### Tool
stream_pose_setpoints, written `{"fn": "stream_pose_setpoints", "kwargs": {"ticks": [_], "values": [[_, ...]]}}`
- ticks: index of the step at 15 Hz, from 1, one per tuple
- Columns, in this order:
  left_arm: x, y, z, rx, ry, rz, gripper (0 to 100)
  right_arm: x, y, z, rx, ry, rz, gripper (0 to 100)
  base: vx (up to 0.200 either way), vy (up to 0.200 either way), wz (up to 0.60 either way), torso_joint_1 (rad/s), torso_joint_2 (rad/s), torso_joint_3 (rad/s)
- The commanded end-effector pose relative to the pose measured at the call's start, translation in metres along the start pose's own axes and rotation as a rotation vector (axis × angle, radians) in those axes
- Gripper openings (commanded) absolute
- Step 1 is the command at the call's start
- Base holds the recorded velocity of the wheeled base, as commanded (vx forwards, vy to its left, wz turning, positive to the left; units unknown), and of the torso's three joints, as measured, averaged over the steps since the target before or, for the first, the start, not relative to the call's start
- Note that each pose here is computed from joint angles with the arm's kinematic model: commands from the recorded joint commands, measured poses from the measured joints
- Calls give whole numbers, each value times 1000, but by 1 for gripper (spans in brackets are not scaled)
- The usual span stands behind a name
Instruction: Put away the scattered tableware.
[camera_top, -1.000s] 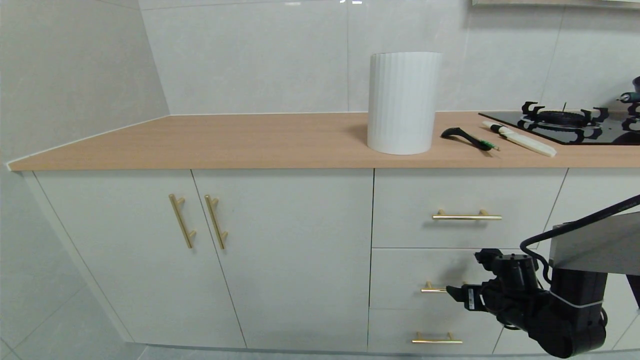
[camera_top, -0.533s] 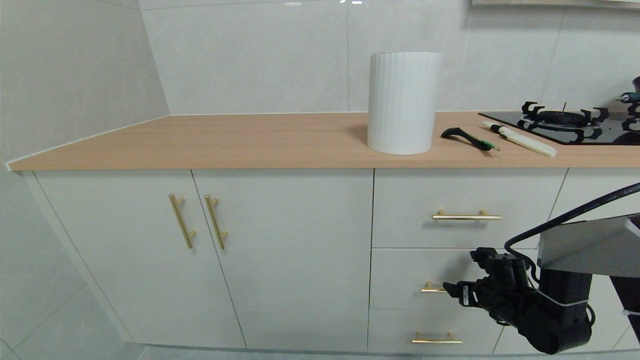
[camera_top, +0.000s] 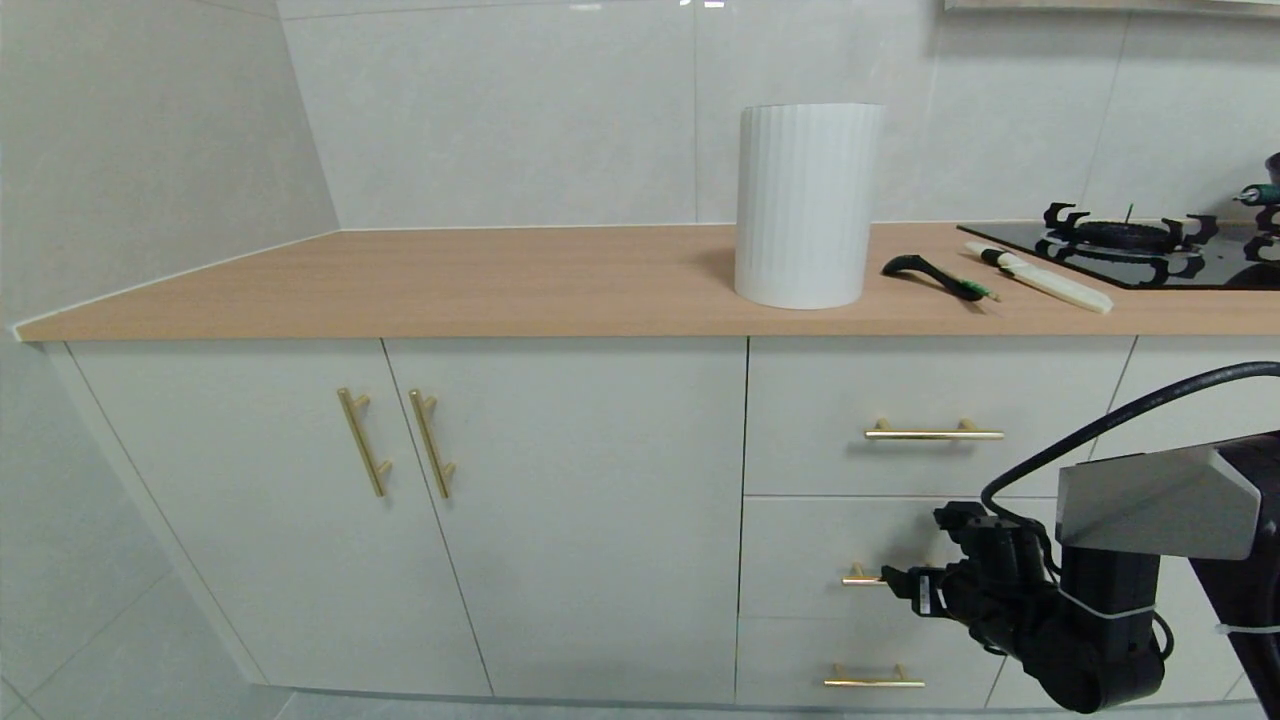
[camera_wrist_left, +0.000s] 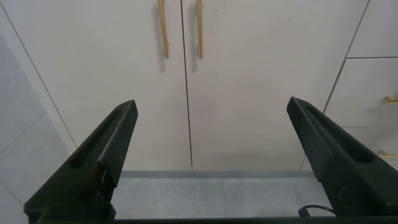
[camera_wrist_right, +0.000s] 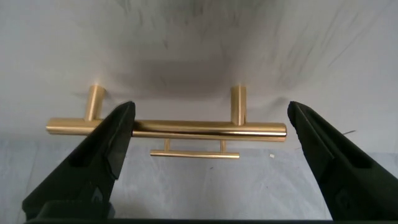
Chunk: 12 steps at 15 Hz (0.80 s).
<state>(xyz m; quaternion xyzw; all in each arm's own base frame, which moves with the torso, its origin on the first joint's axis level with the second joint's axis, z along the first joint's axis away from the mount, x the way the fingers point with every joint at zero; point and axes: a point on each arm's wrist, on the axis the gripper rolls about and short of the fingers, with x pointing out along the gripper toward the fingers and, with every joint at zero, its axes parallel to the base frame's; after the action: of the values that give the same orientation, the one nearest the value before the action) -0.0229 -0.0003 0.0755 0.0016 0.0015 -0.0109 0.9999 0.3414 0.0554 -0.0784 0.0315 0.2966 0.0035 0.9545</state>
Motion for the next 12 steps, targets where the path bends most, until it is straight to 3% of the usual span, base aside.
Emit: {"fn": "stream_pose_setpoints", "kwargs": {"ticks": [1, 12], "values": [[0, 0, 0, 0, 0, 0, 100, 0, 0, -2, -2, 10, -2, 100, 0, 0, 0, 0, 0, 0], [0, 0, 0, 0, 0, 0, 100, -3, -1, -4, -7, 25, -7, 100, 0, 0, 0, 0, 0, 0]]}}
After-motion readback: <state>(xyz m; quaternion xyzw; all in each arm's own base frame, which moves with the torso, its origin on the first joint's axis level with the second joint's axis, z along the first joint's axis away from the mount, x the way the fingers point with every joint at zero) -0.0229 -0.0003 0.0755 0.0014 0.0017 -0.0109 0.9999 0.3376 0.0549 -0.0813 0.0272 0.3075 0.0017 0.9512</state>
